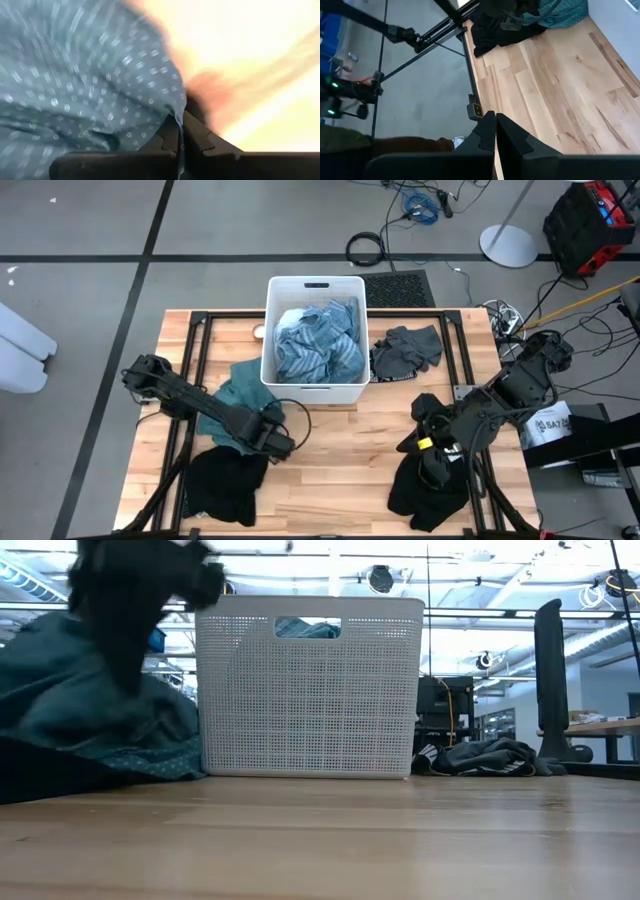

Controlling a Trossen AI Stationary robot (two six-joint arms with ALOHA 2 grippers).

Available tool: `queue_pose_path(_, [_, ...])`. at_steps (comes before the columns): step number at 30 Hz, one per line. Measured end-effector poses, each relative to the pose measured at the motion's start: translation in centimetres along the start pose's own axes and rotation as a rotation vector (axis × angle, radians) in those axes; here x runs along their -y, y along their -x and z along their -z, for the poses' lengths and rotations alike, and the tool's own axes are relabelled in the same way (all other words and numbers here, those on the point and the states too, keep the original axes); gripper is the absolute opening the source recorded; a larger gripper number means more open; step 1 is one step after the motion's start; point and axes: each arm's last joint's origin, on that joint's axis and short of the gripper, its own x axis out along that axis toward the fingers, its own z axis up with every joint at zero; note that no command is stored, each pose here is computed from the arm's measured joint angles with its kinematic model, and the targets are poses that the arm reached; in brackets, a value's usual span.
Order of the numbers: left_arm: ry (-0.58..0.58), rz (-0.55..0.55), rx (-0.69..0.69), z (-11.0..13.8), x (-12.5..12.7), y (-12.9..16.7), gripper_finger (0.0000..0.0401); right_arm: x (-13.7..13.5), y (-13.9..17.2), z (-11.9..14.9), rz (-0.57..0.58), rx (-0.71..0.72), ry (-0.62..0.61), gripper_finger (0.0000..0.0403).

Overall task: Sort clothes
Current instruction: Put the green polo shirt into the white laundry bin

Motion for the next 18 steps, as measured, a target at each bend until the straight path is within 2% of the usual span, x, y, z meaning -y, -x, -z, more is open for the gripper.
queue_pose_path(4, [0.001, 0.123, 0.103, -1.3, 1.5, 3.7, 0.0005, -0.3, 0.3, 0.5, -0.018, -0.011, 0.09, 0.0])
queue_pose_path(9, [0.061, 0.289, 0.293, -3.1, 2.8, 9.1, 0.0004, -1.3, 0.6, 1.1, -0.089, 0.002, 0.214, 0.0])
queue_pose_path(18, [0.007, 0.618, 0.593, -5.4, 4.1, 16.9, 0.0003, -2.9, 2.5, 1.0, -0.272, 0.116, 0.343, 0.0])
